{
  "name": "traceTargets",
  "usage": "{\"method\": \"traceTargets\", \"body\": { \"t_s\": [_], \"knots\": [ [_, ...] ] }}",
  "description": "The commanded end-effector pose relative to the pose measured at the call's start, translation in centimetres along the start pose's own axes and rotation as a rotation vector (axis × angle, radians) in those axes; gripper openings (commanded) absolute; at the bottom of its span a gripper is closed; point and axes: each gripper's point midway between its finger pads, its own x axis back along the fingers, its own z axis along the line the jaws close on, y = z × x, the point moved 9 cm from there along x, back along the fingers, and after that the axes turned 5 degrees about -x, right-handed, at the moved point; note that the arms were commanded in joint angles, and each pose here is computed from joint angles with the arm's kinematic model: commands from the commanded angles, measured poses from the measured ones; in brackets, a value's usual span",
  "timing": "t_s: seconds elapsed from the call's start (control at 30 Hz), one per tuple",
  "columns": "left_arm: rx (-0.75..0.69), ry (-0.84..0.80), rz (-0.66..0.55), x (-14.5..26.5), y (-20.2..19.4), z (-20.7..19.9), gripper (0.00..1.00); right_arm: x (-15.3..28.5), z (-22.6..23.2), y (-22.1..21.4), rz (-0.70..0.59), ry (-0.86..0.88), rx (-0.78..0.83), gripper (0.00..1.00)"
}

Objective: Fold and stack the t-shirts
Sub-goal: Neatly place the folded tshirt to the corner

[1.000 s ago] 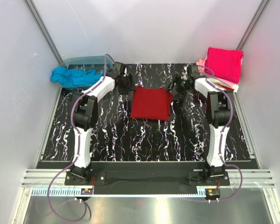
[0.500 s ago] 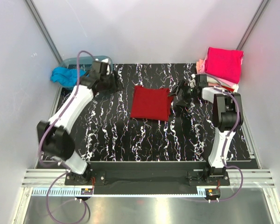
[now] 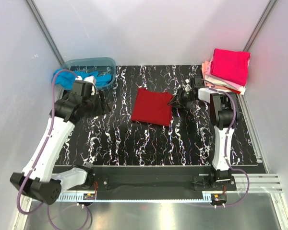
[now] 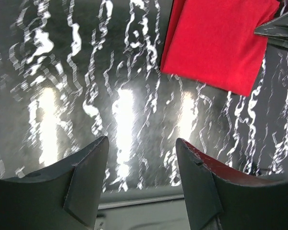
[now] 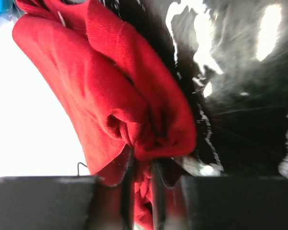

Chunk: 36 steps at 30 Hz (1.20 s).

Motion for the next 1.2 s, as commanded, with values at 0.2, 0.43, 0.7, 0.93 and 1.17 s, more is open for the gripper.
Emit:
{"method": "traceTargets", "body": {
  "t_s": [0.2,0.43,0.7,0.93,1.17],
  "knots": [
    [-0.121,0.148,-0.063,4.8,-2.6,3.1,0.67,2.8,3.8,0.9,-0.038,-0.087,0.128,0.0],
    [-0.121,-0.006,-0.137,3.0,-5.2,3.0,0.72,10.5,7.6,3.8,-0.231,-0.345,0.323,0.0],
    [-0.066,0.039,-0.105,3.7,-7.4,4.0,0.71,17.1,10.2,6.6,-0.425,-0.559,0.48,0.0],
    [-0.101,-0.004,-0.145,4.8,-9.1,4.5,0.76,21.4,13.3,8.6,-0.575,-0.626,0.617,0.0],
    [-0.113,-0.059,-0.166,4.8,-9.3,4.2,0.81,26.8,16.1,8.6,-0.748,-0.598,0.661,0.0]
  ]
}}
